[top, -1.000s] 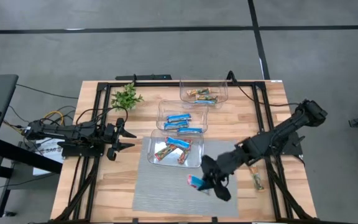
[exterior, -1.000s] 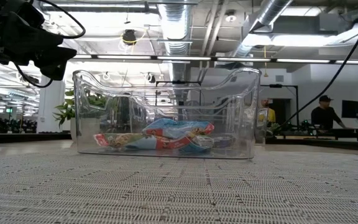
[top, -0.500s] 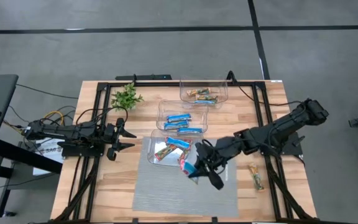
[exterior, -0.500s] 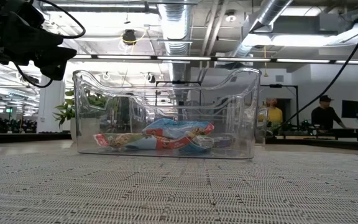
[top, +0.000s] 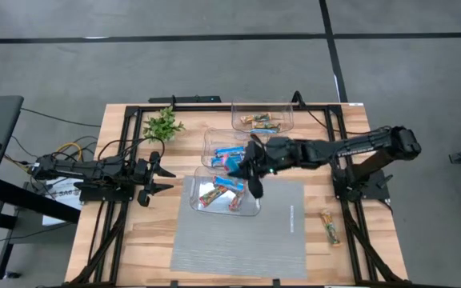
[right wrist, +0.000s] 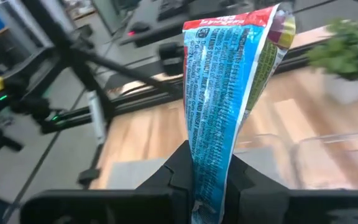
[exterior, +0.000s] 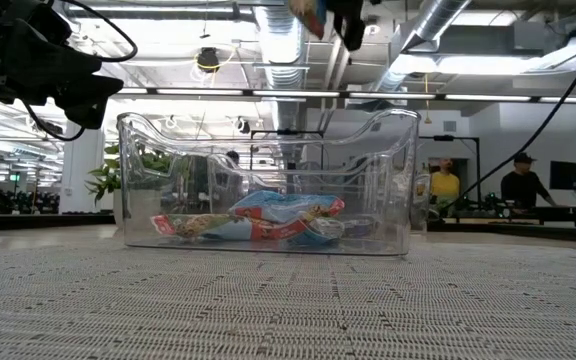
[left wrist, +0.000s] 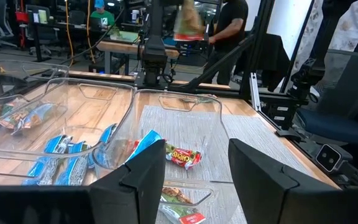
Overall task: Pick and place Granola Bars by type
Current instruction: Put the red granola bar into the bottom transparent bin, then put the yellow granola bar into the top transparent bin
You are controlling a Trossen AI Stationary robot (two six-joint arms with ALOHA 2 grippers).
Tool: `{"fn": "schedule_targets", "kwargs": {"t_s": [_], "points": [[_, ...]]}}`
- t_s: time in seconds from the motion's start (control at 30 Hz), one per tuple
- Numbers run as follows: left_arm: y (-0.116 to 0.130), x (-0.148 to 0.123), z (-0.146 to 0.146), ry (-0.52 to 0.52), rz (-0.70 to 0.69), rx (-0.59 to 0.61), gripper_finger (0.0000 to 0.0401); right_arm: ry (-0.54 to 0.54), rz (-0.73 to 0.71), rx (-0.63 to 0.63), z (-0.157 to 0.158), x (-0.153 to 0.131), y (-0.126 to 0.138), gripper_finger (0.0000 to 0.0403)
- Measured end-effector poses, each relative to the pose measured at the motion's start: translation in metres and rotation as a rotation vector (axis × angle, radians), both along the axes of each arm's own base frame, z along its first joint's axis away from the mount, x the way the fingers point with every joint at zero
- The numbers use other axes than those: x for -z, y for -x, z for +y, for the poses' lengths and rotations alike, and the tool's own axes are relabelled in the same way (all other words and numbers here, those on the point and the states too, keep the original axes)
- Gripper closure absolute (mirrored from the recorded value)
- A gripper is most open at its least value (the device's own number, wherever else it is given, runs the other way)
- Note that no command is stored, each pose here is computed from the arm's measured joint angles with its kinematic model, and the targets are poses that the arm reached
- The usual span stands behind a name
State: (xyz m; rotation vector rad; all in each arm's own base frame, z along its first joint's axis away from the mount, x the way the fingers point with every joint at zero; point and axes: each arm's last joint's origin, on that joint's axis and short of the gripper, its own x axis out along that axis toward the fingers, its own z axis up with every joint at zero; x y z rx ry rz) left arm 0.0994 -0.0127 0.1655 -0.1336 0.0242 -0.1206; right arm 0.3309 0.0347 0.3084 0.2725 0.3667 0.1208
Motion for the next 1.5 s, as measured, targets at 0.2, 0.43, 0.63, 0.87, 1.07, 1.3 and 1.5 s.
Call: {"fn": "schedule_targets", "kwargs": {"t_s": [0.2, 0.43, 0.63, 0.87, 1.07, 1.3, 1.5], "points": [[0.000, 0.000, 0.000, 0.000, 0.000, 0.000, 0.0233, -0.007, 0.002, 0.049, -0.016, 0.000, -0.001, 0.0371], [0.000, 0.000, 0.000, 0.000, 0.000, 0.000, 0.0233, 0.002, 0.072, 0.042, -0.014, 0.012, -0.005, 0.0374], [0.000, 0.000, 0.000, 0.002, 0.001, 0.000, 0.0233, 0.022, 0.261, 0.006, -0.002, 0.048, -0.013, 0.0371], [0.000, 0.000, 0.000, 0.000, 0.002, 0.000, 0.0233, 0.043, 0.427, -0.027, 0.010, 0.092, -0.026, 0.0370], [0.000, 0.000, 0.000, 0.000, 0.002, 0.000, 0.0233, 0.063, 0.492, -0.076, 0.016, 0.106, -0.026, 0.0346], [0.000, 0.000, 0.000, 0.000, 0.003, 0.000, 0.0233, 0.065, 0.494, -0.081, 0.017, 0.102, -0.023, 0.0263], [0.000, 0.000, 0.000, 0.000, 0.002, 0.000, 0.0233, 0.003, 0.512, -0.039, 0.017, 0.102, -0.023, 0.0206]]}}
